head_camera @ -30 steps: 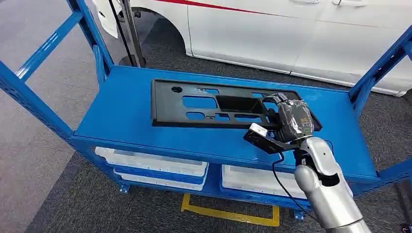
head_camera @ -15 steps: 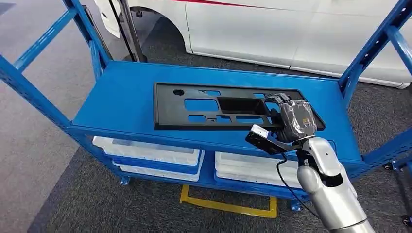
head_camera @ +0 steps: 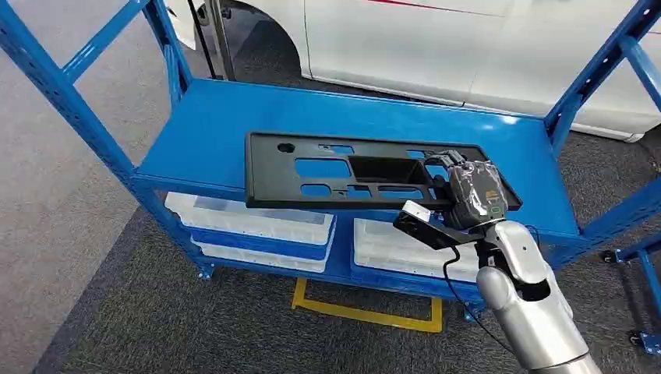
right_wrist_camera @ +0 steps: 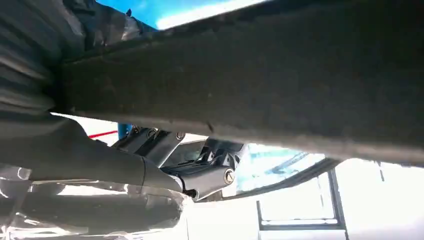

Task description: Take the parts from the cabinet and place them on the table.

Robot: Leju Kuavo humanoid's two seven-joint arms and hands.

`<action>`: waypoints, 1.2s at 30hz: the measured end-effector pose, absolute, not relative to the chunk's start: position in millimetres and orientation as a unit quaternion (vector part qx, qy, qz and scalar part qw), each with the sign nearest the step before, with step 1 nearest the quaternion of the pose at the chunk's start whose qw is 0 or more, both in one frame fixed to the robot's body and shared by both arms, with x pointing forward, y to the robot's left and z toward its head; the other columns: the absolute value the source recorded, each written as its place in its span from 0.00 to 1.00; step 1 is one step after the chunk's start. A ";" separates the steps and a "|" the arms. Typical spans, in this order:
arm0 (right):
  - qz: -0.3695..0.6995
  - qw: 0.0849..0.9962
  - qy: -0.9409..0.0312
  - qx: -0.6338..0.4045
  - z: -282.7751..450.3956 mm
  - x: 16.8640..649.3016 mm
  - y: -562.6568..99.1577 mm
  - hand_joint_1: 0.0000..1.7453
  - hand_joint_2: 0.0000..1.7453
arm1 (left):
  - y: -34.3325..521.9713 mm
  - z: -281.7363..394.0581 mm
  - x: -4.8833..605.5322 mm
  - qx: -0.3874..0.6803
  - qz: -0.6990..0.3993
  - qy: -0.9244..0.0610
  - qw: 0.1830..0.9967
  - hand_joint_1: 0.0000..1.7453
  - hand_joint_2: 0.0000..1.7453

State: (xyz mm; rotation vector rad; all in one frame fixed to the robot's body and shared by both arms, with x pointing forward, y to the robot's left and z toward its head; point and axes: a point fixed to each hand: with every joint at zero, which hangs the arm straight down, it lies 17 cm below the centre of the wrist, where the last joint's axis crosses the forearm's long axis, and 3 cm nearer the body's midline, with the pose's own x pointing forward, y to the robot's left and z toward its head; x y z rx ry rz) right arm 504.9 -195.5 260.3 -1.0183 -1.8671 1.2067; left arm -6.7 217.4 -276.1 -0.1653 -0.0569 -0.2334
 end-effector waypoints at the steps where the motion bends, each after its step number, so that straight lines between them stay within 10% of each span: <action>1: 0.464 0.341 -0.718 -0.391 260.3 504.8 -195.5 1.00 1.00 | 217.3 -276.1 -7.0 -0.083 -0.117 -0.028 0.989 0.00 1.00; 36: 0.463 0.349 -0.715 -0.391 257.1 505.6 -203.9 1.00 1.00 | 218.3 -275.9 -6.8 -0.085 -0.123 -0.025 0.989 0.00 1.00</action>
